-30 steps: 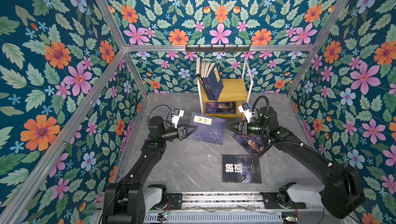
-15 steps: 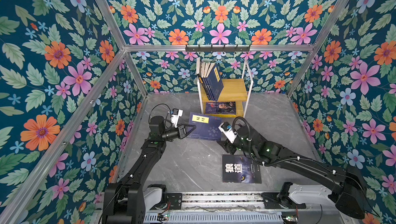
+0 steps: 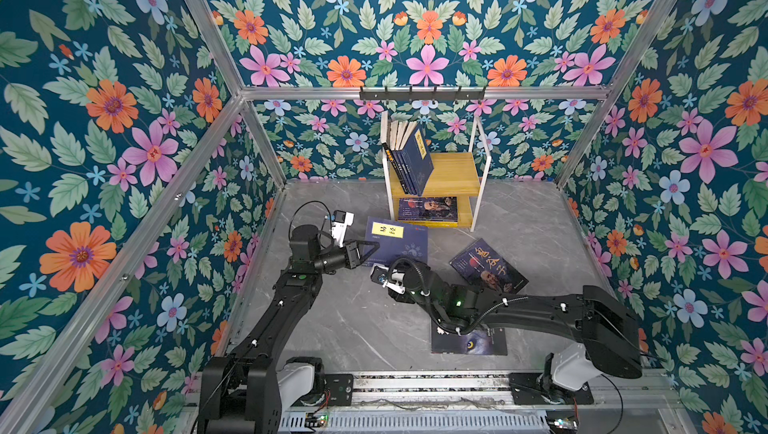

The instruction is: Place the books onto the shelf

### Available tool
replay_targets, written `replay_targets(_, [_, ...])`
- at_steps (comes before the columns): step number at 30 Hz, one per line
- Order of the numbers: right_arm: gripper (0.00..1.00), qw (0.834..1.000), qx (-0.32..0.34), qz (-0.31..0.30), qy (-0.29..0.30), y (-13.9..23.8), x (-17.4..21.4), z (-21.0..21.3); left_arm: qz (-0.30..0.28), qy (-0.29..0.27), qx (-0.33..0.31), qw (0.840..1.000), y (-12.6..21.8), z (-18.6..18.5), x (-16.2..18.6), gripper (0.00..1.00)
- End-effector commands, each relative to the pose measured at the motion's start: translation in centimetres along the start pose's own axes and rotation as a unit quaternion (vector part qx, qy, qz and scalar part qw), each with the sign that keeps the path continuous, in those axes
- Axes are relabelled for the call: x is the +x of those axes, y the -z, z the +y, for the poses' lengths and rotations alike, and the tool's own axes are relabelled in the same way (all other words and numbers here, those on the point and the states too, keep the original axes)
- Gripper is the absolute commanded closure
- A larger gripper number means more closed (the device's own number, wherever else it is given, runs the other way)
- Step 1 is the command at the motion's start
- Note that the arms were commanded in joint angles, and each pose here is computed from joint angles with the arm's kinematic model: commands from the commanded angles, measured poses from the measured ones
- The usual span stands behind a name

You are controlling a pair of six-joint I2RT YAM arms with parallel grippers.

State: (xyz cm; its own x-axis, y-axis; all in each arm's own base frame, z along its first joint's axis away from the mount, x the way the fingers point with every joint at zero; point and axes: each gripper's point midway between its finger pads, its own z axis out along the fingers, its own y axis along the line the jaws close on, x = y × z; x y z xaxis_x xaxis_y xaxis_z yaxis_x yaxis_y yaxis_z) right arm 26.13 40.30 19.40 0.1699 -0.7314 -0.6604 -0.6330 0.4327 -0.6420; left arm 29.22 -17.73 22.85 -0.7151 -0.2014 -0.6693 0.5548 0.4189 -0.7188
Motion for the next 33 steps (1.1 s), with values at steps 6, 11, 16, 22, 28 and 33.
replay_targets(6, [0.51, 0.984, 0.161, 0.038, 0.065, -2.8, -0.1, -3.2, -0.006, -0.008, 0.005, 1.0, 0.1, -0.3, -0.4, 1.0])
replay_targets(11, [0.95, 0.975, 0.201, 0.042, 0.088, -3.5, 0.2, -3.5, -0.006, -0.004, 0.001, 1.0, 0.1, -0.1, -0.2, 1.0])
replay_targets(16, [1.0, 0.974, 0.201, 0.044, 0.09, -3.1, 0.9, -3.6, -0.005, -0.001, -0.003, 1.0, 0.0, 0.3, -0.3, 0.92])
replay_targets(22, [1.0, 0.977, 0.192, 0.053, 0.069, -2.4, 2.5, -3.7, -0.005, -0.012, -0.013, 1.0, 0.0, 0.4, -0.6, 0.55])
replay_targets(28, [1.0, 0.979, 0.195, 0.06, 0.026, -1.0, 4.4, -4.8, -0.001, -0.035, -0.033, 0.999, 0.3, 0.8, -0.7, 0.35])
replay_targets(33, [1.0, 0.981, 0.183, 0.064, -0.02, 0.8, 6.0, -6.2, 0.009, -0.065, -0.066, 0.996, 0.6, 1.4, -0.9, 0.16])
